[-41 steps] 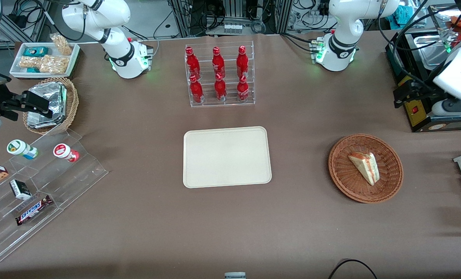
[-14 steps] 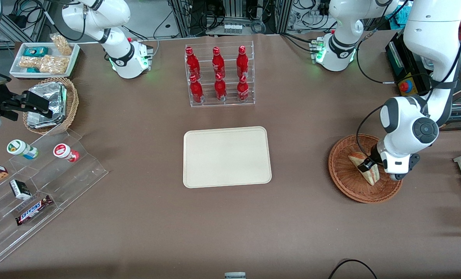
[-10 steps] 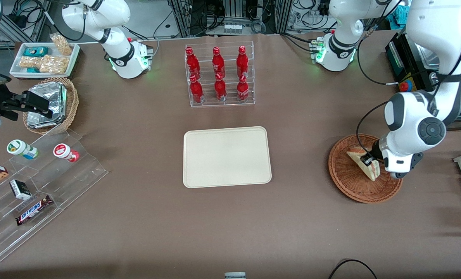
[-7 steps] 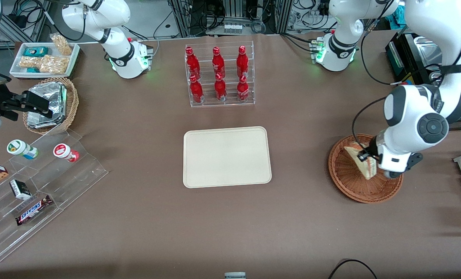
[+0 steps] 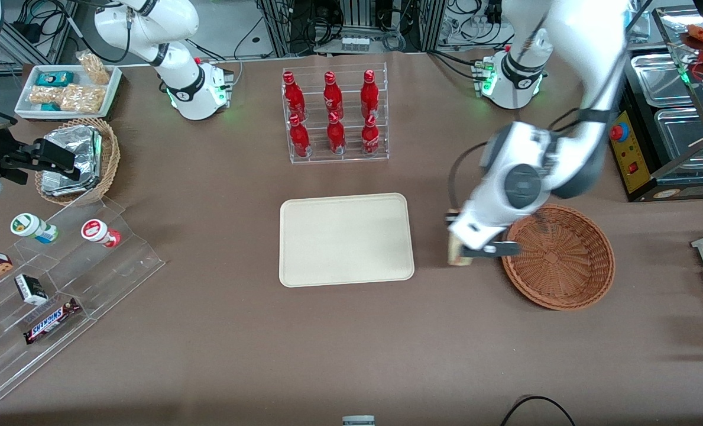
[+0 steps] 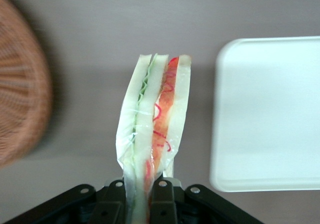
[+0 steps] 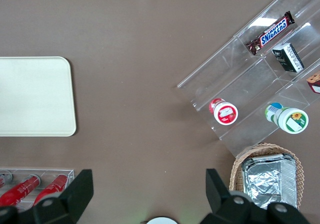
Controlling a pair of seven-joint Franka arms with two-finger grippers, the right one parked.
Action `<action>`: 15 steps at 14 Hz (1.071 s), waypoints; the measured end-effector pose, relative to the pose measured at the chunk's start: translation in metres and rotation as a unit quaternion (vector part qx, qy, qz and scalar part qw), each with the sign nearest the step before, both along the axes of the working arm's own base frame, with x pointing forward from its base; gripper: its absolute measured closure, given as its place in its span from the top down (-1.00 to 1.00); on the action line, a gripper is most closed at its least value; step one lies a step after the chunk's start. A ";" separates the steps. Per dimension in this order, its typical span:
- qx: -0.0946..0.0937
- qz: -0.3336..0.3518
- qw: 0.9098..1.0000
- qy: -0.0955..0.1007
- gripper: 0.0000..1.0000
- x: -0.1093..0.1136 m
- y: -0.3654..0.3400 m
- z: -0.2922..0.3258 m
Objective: Place sandwich from basket to tray
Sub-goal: 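Lift the sandwich and carry it over the white tray, then lower the sandwich onto the tray and open the left gripper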
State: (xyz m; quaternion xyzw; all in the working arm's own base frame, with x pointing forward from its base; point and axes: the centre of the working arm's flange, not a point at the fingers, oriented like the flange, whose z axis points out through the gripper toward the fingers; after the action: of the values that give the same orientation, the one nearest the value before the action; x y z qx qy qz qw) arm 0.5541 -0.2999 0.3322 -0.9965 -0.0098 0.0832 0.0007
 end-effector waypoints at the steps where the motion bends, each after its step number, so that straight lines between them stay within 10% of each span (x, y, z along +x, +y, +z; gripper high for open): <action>1: -0.001 0.006 1.000 -0.006 -0.71 -0.004 -0.032 -0.005; 15: -0.016 0.077 0.997 -0.027 -0.71 -0.060 -0.253 -0.096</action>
State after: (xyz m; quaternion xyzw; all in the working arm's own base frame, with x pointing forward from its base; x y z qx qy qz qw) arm 0.4943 -0.5530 0.2360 -0.9946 -0.0851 0.0559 -0.0216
